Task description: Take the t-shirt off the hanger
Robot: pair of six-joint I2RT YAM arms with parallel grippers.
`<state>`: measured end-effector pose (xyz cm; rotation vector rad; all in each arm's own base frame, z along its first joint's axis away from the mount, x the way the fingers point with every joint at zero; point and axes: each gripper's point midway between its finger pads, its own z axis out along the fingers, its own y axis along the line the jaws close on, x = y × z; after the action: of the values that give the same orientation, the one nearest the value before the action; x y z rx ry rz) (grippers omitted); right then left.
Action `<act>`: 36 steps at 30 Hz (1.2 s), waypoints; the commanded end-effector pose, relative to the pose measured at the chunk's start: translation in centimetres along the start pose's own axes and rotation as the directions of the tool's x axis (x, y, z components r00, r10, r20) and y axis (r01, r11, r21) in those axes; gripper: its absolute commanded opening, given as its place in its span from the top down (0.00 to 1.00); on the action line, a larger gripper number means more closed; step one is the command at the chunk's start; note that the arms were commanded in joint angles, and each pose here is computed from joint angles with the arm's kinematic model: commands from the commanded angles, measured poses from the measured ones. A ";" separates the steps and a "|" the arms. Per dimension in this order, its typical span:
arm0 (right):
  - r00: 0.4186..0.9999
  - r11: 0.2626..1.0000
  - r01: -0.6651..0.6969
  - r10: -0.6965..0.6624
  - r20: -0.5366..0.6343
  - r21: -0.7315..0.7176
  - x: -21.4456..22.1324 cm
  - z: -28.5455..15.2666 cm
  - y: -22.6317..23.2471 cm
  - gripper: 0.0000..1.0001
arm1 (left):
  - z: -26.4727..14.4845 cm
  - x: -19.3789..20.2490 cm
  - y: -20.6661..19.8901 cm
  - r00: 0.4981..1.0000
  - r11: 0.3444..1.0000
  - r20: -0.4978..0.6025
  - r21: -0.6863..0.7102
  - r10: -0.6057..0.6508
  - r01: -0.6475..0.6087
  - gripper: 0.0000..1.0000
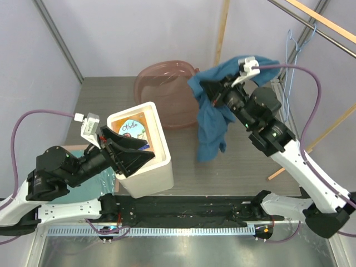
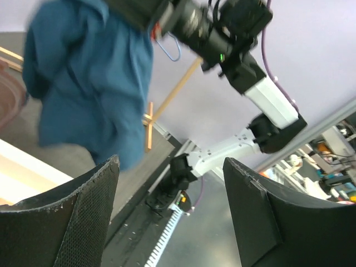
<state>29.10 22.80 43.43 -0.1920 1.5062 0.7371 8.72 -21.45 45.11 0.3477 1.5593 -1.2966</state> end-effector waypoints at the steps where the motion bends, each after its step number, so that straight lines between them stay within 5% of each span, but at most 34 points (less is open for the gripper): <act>1: 0.955 0.995 0.075 -0.052 0.292 -0.067 -9.9 3.0 3.1 0.99 | -0.7 1.5 0.0 0.996 0.996 -0.026 0.025 -0.089 0.090 0.26; 5: 0.930 0.993 0.097 -0.064 0.362 -0.073 -13.0 7.5 4.4 0.99 | -1.3 3.0 0.4 0.992 0.994 -0.071 0.026 -0.108 0.110 0.27; 12: 0.927 0.987 0.157 -0.141 0.348 -0.016 -7.8 16.2 1.6 0.99 | -2.1 5.0 2.4 0.986 0.992 -0.109 -0.045 -0.124 0.120 0.28; 18: 0.992 0.991 0.116 -0.118 0.034 0.062 8.2 23.2 -5.4 0.97 | -2.5 6.3 3.0 0.983 0.993 -0.141 -0.052 -0.114 0.108 0.28; 25: 0.941 0.974 0.121 -0.052 -0.333 0.193 21.8 24.6 -10.8 0.93 | -2.4 6.8 4.1 0.980 0.990 -0.175 -0.119 -0.095 0.074 0.28; 30: 0.813 0.960 0.182 -0.025 -0.582 0.213 28.6 24.0 -12.8 0.72 | -1.8 7.8 4.9 0.976 0.986 -0.200 -0.157 -0.088 0.057 0.27; 36: 0.791 0.943 0.216 -0.018 -0.612 0.252 27.9 23.0 -13.7 0.42 | -1.1 7.8 4.8 0.976 0.984 -0.195 -0.164 -0.099 0.067 0.27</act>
<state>53.18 34.72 11.45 -0.3176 2.1847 0.3567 8.01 -21.35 34.90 0.3507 1.8743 -1.2147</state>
